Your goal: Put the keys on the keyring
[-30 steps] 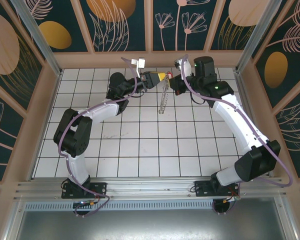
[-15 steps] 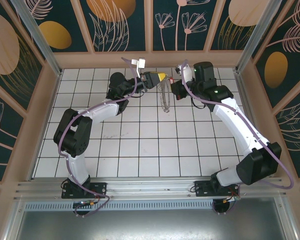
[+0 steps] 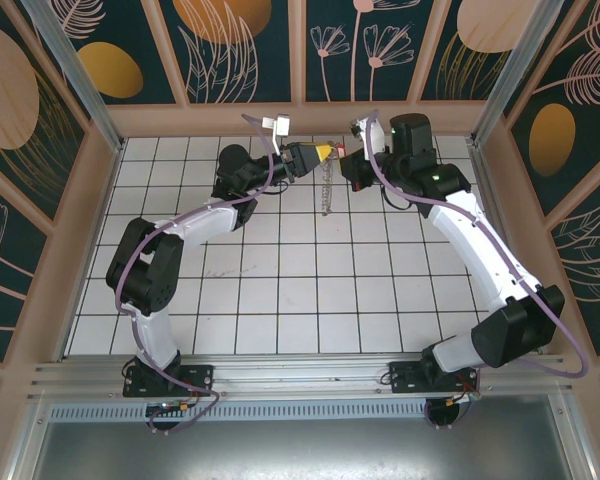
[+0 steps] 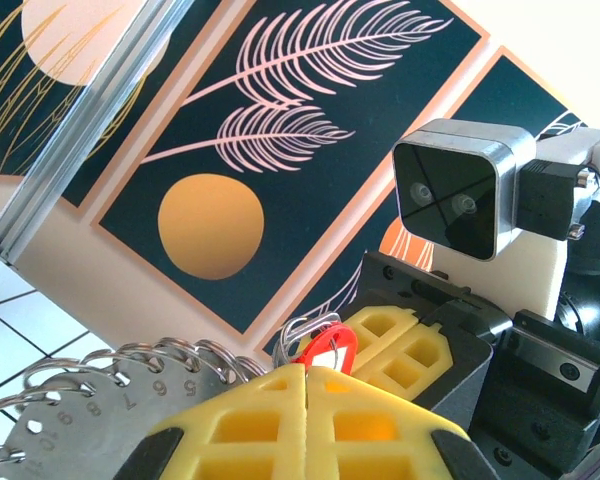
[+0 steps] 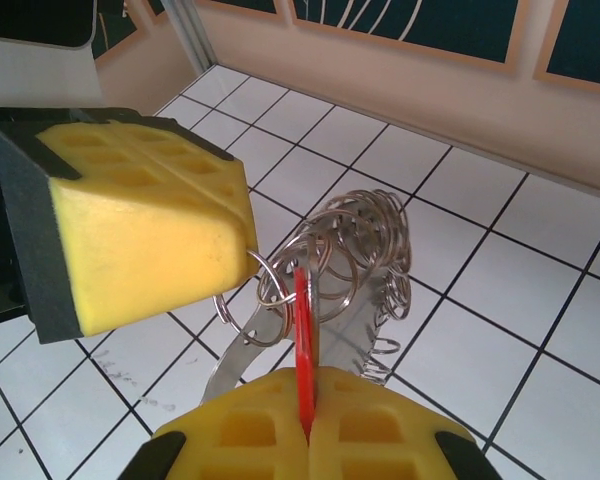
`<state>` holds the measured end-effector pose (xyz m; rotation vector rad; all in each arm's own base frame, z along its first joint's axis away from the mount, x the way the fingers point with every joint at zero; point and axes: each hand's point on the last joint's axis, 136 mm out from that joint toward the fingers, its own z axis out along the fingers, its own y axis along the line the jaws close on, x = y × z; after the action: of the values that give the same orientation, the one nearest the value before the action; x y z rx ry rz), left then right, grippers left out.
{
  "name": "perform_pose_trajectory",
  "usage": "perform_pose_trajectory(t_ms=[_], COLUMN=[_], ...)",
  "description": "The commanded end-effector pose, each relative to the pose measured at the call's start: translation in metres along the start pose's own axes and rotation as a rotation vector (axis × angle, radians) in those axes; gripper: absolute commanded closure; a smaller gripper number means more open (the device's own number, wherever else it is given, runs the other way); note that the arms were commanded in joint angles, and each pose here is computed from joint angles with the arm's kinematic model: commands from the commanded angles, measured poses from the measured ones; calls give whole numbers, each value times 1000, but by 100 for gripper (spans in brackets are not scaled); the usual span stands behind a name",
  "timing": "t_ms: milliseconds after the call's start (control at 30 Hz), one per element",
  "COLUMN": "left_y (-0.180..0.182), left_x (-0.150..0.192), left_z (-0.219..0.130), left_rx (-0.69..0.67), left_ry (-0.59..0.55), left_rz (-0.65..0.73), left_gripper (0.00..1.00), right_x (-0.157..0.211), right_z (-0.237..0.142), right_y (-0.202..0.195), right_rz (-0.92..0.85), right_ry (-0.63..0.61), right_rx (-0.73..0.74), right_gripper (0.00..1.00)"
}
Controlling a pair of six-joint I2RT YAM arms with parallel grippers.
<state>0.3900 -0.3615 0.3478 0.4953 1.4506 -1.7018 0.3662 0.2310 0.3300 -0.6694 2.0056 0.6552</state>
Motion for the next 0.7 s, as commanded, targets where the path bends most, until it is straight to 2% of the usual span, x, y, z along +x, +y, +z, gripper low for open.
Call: perform_pose_trajectory(t_ms=[0, 333, 667], left_y=[-22, -21, -20], left_x=[-14, -13, -13], left_z=[0, 0, 0], left_rx=[42, 42, 41], left_ry=[-25, -26, -25], left_rz=[60, 58, 55], left_gripper=[100, 100, 100], right_x=[-16, -1, -10], right_z=[-6, -8, -15], right_y=[8, 0, -2], right_rz=[-32, -21, -21], right_ry=[-44, -28, -50], right_rx=[-16, 23, 39], right_gripper=[100, 100, 100])
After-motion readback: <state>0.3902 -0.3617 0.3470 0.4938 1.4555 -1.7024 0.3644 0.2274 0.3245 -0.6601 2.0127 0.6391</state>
